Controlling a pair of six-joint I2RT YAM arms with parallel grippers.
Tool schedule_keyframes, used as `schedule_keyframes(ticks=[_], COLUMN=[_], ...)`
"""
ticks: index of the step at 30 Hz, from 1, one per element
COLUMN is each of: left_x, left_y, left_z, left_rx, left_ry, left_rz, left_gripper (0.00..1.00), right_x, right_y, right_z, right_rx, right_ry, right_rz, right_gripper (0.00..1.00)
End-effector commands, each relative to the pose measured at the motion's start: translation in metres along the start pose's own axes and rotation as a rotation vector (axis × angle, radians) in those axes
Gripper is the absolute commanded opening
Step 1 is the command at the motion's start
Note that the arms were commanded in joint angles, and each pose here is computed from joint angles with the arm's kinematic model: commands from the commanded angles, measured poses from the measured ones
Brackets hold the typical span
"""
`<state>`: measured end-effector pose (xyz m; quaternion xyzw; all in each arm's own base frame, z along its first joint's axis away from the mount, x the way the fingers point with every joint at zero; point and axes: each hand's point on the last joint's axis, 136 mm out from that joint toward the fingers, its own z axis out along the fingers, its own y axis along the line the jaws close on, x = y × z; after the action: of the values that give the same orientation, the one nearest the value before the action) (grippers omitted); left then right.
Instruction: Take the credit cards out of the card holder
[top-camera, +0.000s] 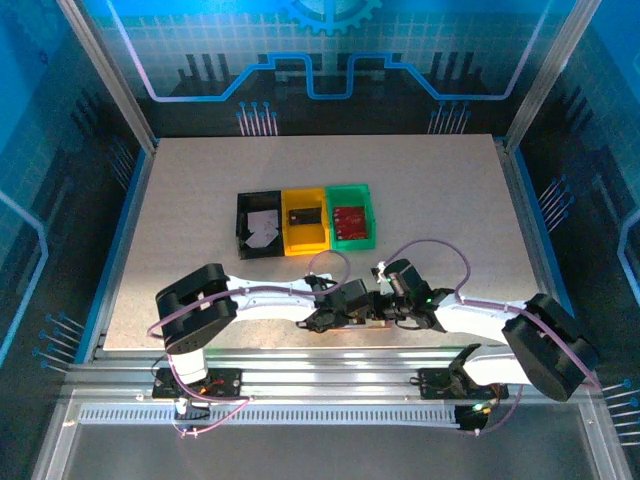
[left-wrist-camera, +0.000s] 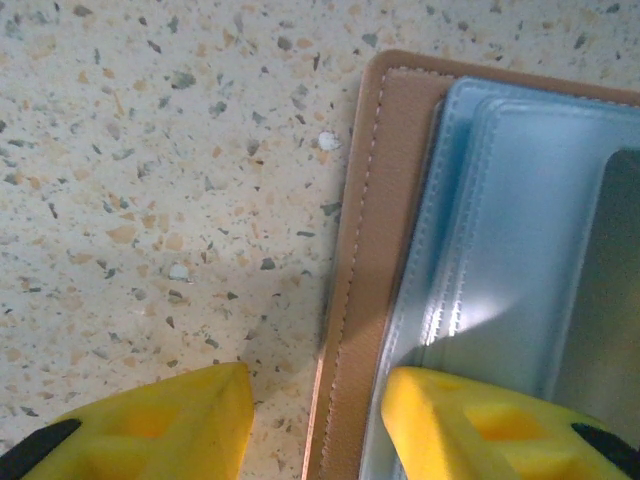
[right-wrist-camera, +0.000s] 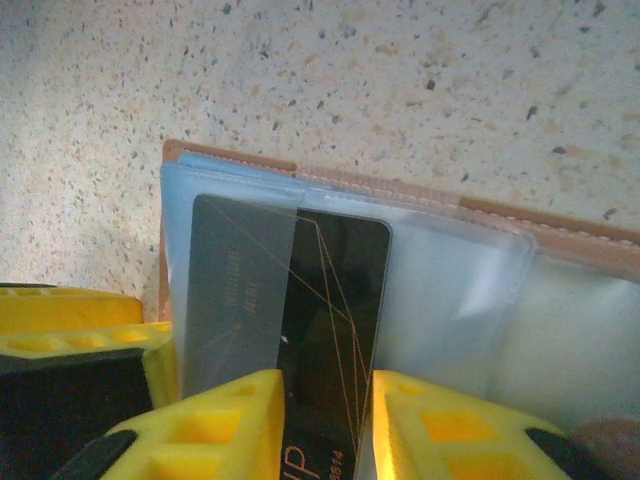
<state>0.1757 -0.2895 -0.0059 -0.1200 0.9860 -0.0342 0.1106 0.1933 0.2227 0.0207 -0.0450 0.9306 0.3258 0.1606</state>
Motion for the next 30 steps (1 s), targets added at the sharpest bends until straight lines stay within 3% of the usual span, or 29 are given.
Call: schedule_keyframes(ticks=[1, 18, 30], left_x=[0.101, 0.107, 0.107], left_y=[-0.011, -0.01, -0.01], left_z=[0.117, 0.124, 0.123], left_rx=[0.112, 0.104, 0.104], left_ry=[0.363, 0.377, 0.377], left_rz=[0.011, 0.014, 0.015], left_gripper=[0.44, 0.44, 0.44], right_x=[0.021, 0.014, 0.016], right_y=[0.0, 0.042, 0.043], right_z=[0.006, -0.015, -0.021], right_rx=[-0.046, -0.258, -0.266], right_ry=[0.068, 0.005, 0.003], right_rz=[0.021, -0.06, -0.078], right_gripper=[0.27, 0.17, 0.07])
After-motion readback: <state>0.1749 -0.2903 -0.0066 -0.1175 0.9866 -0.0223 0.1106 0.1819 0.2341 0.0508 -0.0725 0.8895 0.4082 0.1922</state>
